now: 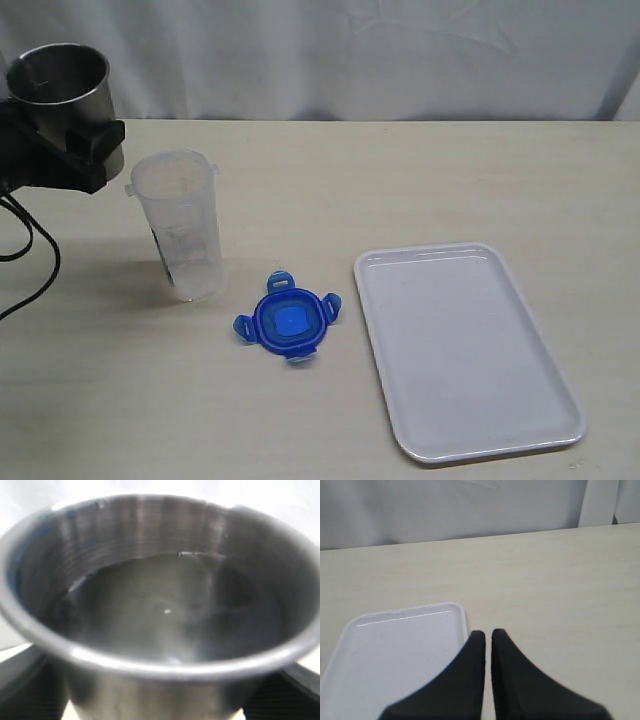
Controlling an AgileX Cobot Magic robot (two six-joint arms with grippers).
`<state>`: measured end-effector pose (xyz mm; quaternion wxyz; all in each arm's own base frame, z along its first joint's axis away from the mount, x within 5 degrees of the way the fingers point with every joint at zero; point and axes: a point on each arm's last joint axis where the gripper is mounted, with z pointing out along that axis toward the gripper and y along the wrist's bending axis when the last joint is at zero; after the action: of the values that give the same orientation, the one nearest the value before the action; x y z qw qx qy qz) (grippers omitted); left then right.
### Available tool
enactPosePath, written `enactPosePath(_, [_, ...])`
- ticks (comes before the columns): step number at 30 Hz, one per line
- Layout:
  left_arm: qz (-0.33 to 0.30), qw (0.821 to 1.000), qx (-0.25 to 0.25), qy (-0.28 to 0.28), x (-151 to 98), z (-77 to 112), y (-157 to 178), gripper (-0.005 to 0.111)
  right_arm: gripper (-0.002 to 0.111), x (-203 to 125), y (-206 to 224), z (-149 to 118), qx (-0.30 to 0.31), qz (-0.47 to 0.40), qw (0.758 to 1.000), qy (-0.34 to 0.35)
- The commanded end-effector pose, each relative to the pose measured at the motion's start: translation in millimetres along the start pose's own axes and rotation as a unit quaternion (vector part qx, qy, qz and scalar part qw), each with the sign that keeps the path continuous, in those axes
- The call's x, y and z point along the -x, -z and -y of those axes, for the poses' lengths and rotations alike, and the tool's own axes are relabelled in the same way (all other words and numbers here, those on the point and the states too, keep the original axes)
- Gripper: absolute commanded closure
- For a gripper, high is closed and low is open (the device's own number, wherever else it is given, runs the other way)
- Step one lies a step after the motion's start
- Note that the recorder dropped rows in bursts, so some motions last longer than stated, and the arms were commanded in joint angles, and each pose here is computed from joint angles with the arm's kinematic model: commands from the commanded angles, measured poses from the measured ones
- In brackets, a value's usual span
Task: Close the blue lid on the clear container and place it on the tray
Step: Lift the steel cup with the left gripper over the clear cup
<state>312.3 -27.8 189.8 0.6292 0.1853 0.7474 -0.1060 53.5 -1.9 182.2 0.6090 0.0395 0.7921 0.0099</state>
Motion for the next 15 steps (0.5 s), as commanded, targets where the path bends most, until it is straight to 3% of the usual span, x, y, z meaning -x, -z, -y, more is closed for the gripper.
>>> enactPosePath(1, [0.033,0.998,-0.022,-0.049,15.7,7.5,-3.0,0.107,0.104,0.3,0.0,0.2,-0.002,0.004,1.000,0.000])
enactPosePath(9, [0.008,0.995,-0.031,-0.094,17.1,13.9,-9.7,0.107,0.104,0.3,0.0,0.2,-0.002,0.004,1.000,0.000])
enactPosePath(15, [0.010,0.986,-0.031,-0.161,17.1,13.9,-9.7,0.107,0.104,0.3,0.0,0.2,-0.002,0.004,1.000,0.000])
